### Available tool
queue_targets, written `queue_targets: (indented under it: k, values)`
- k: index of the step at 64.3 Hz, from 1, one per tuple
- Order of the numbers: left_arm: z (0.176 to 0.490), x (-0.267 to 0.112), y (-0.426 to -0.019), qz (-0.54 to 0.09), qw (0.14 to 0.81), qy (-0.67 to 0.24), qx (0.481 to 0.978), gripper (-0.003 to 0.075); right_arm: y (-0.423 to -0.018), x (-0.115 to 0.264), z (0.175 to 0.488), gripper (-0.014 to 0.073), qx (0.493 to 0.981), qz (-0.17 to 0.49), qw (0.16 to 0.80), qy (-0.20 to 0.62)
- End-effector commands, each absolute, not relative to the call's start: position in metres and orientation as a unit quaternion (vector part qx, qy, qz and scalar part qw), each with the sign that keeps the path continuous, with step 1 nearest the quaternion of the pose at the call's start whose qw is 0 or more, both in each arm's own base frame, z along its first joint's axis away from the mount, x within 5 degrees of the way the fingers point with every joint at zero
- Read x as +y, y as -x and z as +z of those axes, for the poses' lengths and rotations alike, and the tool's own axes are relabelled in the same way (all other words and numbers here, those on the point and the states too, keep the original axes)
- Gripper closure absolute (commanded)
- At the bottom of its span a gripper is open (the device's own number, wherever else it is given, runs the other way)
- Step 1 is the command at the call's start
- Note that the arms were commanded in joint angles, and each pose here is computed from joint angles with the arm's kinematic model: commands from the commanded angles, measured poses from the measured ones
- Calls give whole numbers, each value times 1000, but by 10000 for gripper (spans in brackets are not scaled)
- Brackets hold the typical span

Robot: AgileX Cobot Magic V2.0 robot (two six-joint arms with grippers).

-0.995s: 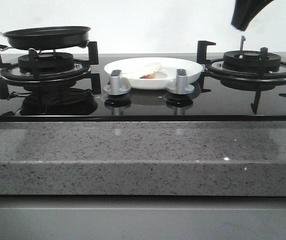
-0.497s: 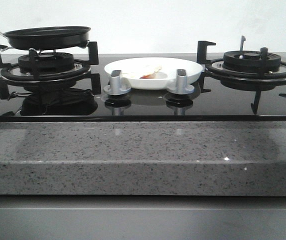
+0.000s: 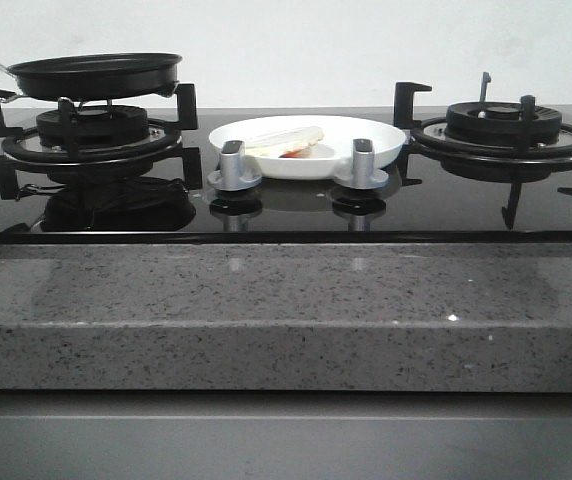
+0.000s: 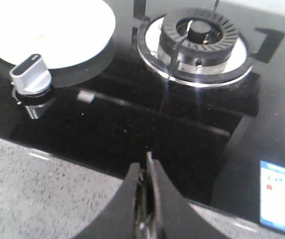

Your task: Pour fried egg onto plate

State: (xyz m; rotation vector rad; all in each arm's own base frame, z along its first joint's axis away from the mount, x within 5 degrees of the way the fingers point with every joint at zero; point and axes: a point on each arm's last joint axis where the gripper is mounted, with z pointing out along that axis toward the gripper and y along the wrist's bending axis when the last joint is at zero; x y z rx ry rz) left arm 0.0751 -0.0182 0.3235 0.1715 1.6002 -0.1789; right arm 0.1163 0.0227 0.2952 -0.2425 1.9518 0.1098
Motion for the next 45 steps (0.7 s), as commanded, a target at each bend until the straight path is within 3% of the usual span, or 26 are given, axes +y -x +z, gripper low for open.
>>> queue_targets:
  k: [1,18,45]
  values:
    - [339,-17,-75,-83,723,-64,683,739,-105,19,305,653,778,39,621,94]
    - [339,-17,-75,-83,723,-65,683,739,-69,13,300,653,730,41,677,89]
    - [339,-17,-75,-83,723,-65,683,739,-67,13,299,653,732,42,674,90]
